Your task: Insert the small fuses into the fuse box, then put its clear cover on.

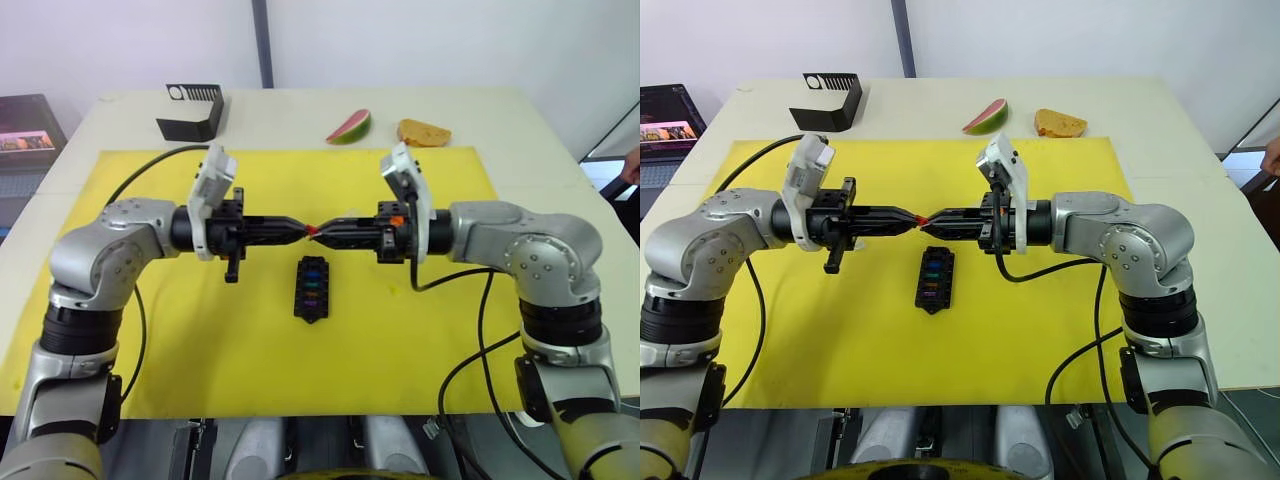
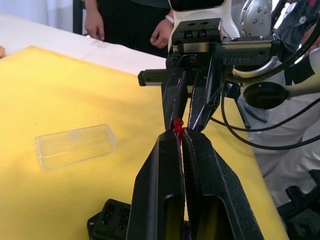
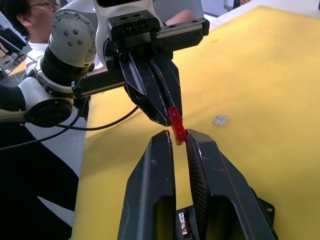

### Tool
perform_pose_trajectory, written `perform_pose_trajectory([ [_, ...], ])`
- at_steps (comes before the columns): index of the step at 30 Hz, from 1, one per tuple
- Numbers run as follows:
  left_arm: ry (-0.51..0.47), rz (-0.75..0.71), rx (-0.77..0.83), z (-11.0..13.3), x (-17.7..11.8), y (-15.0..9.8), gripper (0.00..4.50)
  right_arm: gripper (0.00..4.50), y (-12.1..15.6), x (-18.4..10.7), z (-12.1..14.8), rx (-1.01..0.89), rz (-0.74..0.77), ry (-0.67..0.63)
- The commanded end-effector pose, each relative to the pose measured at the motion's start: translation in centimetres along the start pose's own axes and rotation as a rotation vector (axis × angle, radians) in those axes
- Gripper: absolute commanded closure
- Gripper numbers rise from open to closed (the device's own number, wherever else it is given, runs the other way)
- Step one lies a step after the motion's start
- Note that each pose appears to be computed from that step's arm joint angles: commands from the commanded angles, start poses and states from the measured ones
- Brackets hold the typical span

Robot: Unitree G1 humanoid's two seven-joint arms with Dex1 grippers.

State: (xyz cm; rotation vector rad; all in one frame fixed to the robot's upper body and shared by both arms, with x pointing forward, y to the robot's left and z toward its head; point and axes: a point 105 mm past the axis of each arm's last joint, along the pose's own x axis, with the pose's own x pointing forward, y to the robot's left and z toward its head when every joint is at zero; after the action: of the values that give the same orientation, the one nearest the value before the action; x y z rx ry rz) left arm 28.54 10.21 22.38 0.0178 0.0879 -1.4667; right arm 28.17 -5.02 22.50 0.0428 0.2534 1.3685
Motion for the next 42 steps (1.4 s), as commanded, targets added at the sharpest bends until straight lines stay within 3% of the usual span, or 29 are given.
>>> perform_pose_trajectory([
  [1, -0.002, 0.003, 0.037, 0.6, -0.2, -0.2, 4.5, 4.08, 0.5, 0.0, 1.4, -0.05, 0.023, -0.028],
  [3, 0.001, 0.003, 0.036, 0.5, -0.2, -0.1, 4.5, 4.08, 0.6, 0.1, 1.5, -0.047, 0.028, -0.031],
  [4, 0.002, 0.004, 0.035, 0.5, -0.2, -0.1, 4.5, 4.3, 0.6, 0.0, 1.6, -0.046, 0.031, -0.034],
  [17, 0.012, 0.015, 0.034, 0.3, -0.2, 0.0, 4.5, 4.3, 0.6, 0.0, 1.2, -0.048, 0.024, -0.007],
  [20, 0.034, 0.025, 0.03, 0.2, -0.5, 0.0, 3.49, 4.5, 0.3, 0.0, 0.9, -0.061, 0.012, 0.016],
  [24, 0.121, 0.023, 0.048, -0.8, -1.7, -0.7, 1.52, 4.5, -0.9, 0.0, 0.0, -0.137, -0.046, 0.089],
  [26, 0.182, 0.034, 0.06, -1.9, -2.4, -0.8, 0.34, 4.5, -1.2, 0.1, -0.6, -0.198, -0.053, 0.124],
  [27, 0.235, 0.054, 0.078, -2.9, -2.9, -0.4, 0.08, 4.5, -1.4, 0.2, -1.0, -0.217, -0.052, 0.138],
  [31, 0.389, 0.112, 0.123, -8.2, -3.5, 0.9, 0.08, 4.5, -2.0, 1.0, -3.0, -0.323, -0.025, 0.169],
  [33, 0.397, 0.112, 0.129, -9.6, -3.1, 1.0, 0.08, 4.5, -2.4, 1.3, -3.6, -0.359, -0.024, 0.175],
  [42, 0.364, 0.12, 0.151, -9.7, -2.2, 1.4, 0.08, 4.5, -3.1, 1.6, -4.4, -0.396, -0.011, 0.195],
])
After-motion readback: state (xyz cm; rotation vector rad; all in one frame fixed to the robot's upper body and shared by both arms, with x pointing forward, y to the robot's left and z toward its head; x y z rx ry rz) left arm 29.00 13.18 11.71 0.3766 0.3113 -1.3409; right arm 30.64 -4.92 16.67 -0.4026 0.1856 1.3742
